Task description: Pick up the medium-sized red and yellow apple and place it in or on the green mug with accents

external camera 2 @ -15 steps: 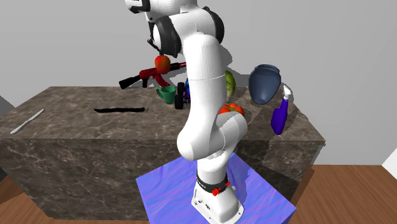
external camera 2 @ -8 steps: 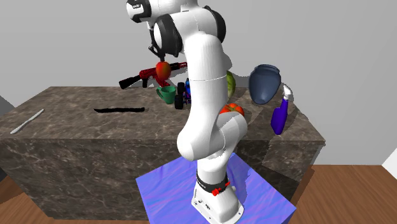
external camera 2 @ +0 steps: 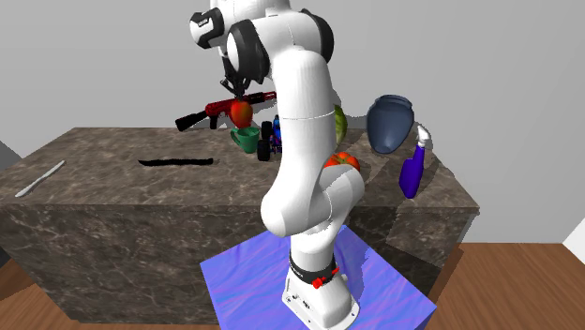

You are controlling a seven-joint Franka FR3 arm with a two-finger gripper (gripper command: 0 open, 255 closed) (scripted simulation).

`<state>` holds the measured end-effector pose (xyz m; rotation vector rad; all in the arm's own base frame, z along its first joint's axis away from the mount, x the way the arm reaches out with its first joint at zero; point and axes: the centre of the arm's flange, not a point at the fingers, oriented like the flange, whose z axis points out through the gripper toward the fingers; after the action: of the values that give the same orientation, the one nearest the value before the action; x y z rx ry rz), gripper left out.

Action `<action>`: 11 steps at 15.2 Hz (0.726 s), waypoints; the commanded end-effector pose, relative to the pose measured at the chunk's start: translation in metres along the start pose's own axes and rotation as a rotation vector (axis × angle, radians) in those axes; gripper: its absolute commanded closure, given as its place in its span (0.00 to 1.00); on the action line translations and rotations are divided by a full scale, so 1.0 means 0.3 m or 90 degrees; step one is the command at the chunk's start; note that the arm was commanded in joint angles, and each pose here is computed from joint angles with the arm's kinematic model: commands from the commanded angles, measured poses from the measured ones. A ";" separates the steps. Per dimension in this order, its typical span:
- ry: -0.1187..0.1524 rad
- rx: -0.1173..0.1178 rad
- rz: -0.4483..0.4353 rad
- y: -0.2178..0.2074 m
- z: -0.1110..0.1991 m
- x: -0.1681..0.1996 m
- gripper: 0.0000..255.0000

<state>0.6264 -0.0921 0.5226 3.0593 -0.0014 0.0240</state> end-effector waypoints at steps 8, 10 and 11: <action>0.000 0.000 0.000 -0.003 0.066 0.000 1.00; 0.000 0.000 0.000 -0.003 0.066 0.000 1.00; 0.000 0.000 0.000 -0.003 0.066 0.000 1.00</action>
<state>0.6268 -0.0928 0.5028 3.0594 -0.0012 0.0246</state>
